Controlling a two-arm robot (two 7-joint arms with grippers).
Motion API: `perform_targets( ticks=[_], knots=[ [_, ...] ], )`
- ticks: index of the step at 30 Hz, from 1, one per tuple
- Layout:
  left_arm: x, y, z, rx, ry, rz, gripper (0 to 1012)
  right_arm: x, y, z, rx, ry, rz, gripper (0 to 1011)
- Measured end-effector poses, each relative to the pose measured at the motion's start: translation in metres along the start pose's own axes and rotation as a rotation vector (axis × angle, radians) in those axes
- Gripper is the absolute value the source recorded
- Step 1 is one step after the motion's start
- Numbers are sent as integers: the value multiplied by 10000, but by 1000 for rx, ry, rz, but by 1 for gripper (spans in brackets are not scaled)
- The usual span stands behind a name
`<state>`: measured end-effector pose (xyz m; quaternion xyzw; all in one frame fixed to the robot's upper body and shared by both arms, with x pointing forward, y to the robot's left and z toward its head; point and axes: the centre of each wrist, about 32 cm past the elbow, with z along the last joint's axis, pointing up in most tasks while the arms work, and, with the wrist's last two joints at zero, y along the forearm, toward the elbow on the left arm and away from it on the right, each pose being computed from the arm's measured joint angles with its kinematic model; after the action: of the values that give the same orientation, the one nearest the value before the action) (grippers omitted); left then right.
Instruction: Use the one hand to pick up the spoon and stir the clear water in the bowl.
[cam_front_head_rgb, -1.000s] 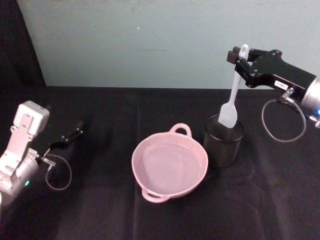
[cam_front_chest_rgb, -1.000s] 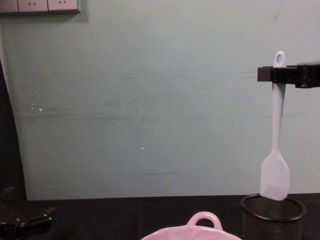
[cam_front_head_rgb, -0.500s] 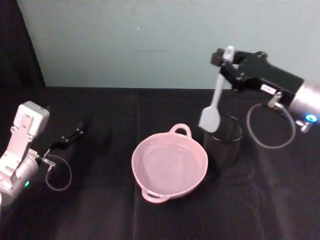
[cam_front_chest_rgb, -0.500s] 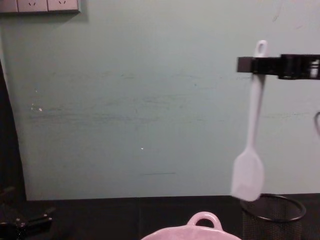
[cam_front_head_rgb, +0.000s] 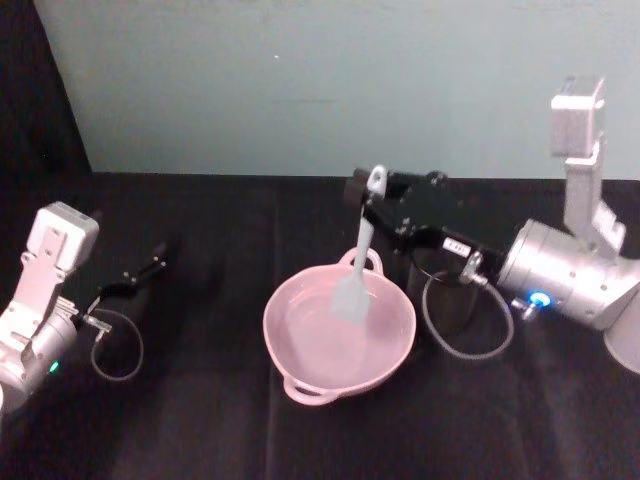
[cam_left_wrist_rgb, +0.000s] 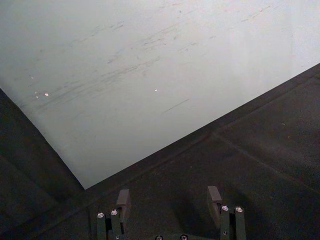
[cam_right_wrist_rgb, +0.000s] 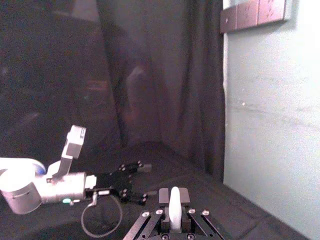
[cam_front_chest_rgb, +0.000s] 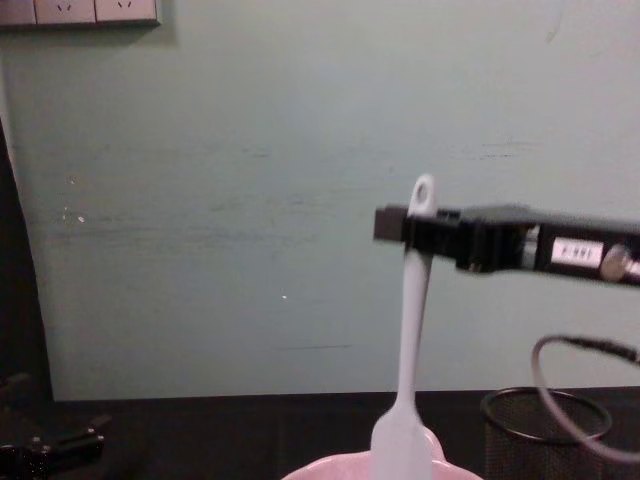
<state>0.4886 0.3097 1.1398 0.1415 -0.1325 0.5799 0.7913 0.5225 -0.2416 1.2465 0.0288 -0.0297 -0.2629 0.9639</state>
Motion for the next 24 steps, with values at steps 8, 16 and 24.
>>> perform_targets(
  ticks=[8,16,24],
  knots=[
    [0,0,0,0,0,0,1005,-39,108,-260,-21,32,32,113],
    [0,0,0,0,0,0,1005,-34,275,-357,-35,52,63,114],
    [0,0,0,0,0,0,1005,36,454,-420,-48,59,57,114]
  ],
)
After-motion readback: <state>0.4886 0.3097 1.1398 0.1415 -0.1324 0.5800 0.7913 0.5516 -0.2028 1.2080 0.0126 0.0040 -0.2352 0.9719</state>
